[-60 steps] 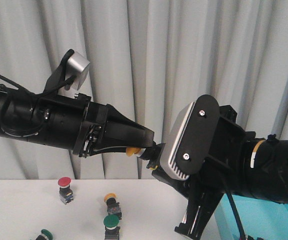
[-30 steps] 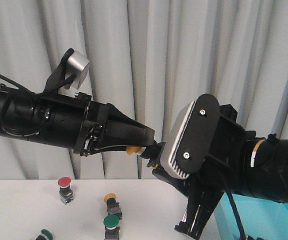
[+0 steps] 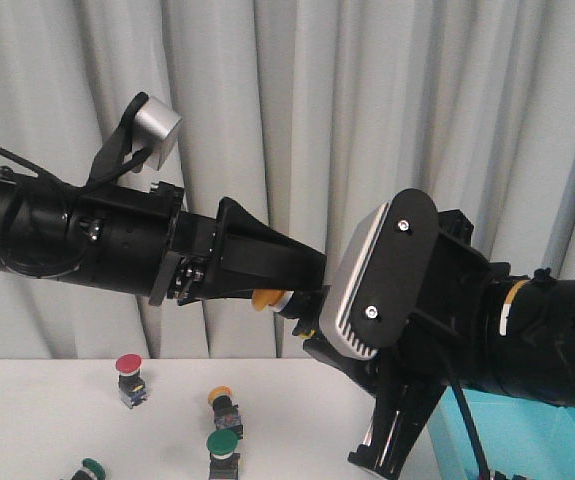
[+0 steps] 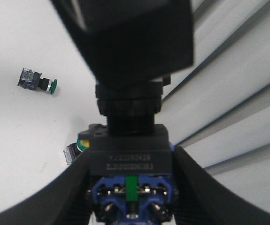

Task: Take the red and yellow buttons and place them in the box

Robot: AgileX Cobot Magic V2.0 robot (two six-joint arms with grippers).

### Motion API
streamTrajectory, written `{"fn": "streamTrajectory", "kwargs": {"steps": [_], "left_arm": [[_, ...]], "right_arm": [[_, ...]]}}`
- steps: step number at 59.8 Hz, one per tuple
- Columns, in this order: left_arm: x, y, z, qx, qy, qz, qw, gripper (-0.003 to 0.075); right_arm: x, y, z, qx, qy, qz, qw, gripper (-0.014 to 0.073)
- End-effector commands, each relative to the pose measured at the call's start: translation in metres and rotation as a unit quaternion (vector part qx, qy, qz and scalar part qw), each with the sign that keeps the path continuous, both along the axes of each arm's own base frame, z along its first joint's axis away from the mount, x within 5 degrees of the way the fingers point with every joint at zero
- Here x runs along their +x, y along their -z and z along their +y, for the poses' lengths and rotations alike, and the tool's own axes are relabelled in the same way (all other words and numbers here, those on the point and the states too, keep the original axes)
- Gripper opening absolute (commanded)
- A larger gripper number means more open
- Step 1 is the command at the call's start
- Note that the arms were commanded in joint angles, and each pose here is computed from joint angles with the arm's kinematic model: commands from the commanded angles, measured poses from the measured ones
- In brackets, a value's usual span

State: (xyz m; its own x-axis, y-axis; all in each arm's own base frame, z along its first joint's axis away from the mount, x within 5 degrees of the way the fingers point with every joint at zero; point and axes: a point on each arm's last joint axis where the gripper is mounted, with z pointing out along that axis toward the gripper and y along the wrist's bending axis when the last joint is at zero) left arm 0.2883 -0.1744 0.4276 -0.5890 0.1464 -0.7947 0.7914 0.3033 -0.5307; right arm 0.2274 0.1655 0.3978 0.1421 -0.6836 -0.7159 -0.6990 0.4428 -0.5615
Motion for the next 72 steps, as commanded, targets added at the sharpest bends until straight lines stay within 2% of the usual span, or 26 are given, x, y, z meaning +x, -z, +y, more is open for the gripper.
{"fn": "streamTrajectory", "kwargs": {"steps": [1,12,17,24,35,41,45,50,57,59,64,72], "left_arm": [[-0.019,-0.032,0.004,-0.05,0.003,-0.045,0.998,0.0676],[-0.025,-0.045,0.01,-0.051,-0.028,-0.095,0.994,0.0621],[-0.028,-0.05,0.016,-0.029,-0.055,-0.125,0.99,0.0591],[-0.033,-0.057,0.024,0.006,-0.095,-0.173,0.98,0.0555],[-0.053,-0.072,0.04,0.06,-0.132,-0.247,0.958,0.0514],[-0.066,-0.078,0.051,0.105,-0.147,-0.29,0.94,0.0471],[-0.074,-0.084,0.06,0.134,-0.17,-0.314,0.924,0.0411],[-0.084,-0.092,0.072,0.15,-0.217,-0.322,0.909,0.0285],[-0.092,-0.099,0.088,0.181,-0.285,-0.332,0.881,0.0038],[-0.093,-0.1,0.092,0.192,-0.295,-0.335,0.874,-0.0009],[-0.092,-0.098,0.097,0.22,-0.309,-0.336,0.863,-0.0008],[-0.09,-0.097,0.098,0.223,-0.314,-0.332,0.861,-0.0007]], "right_arm": [[-0.003,-0.021,-0.002,0.033,0.004,-0.043,0.999,-0.0008],[-0.003,-0.018,-0.006,0.013,0.007,-0.04,0.999,-0.0008],[-0.003,-0.018,-0.008,0.006,0.015,-0.039,0.999,-0.0008],[-0.003,-0.019,-0.012,0.002,0.034,-0.041,0.999,-0.0008],[0.001,-0.025,-0.027,-0.037,0.098,-0.08,0.991,-0.0006],[0.006,-0.03,-0.038,-0.028,0.167,-0.102,0.98,-0.0004],[0.009,-0.035,-0.045,-0.011,0.215,-0.117,0.969,-0.0004],[0.011,-0.04,-0.054,0.013,0.272,-0.138,0.952,-0.0004],[0.013,-0.048,-0.065,0.053,0.336,-0.168,0.925,-0.0004],[0.013,-0.051,-0.067,0.064,0.35,-0.177,0.918,-0.0004],[0.013,-0.055,-0.071,0.083,0.369,-0.194,0.905,-0.0004],[0.014,-0.057,-0.07,0.082,0.364,-0.206,0.905,-0.0004]]}}
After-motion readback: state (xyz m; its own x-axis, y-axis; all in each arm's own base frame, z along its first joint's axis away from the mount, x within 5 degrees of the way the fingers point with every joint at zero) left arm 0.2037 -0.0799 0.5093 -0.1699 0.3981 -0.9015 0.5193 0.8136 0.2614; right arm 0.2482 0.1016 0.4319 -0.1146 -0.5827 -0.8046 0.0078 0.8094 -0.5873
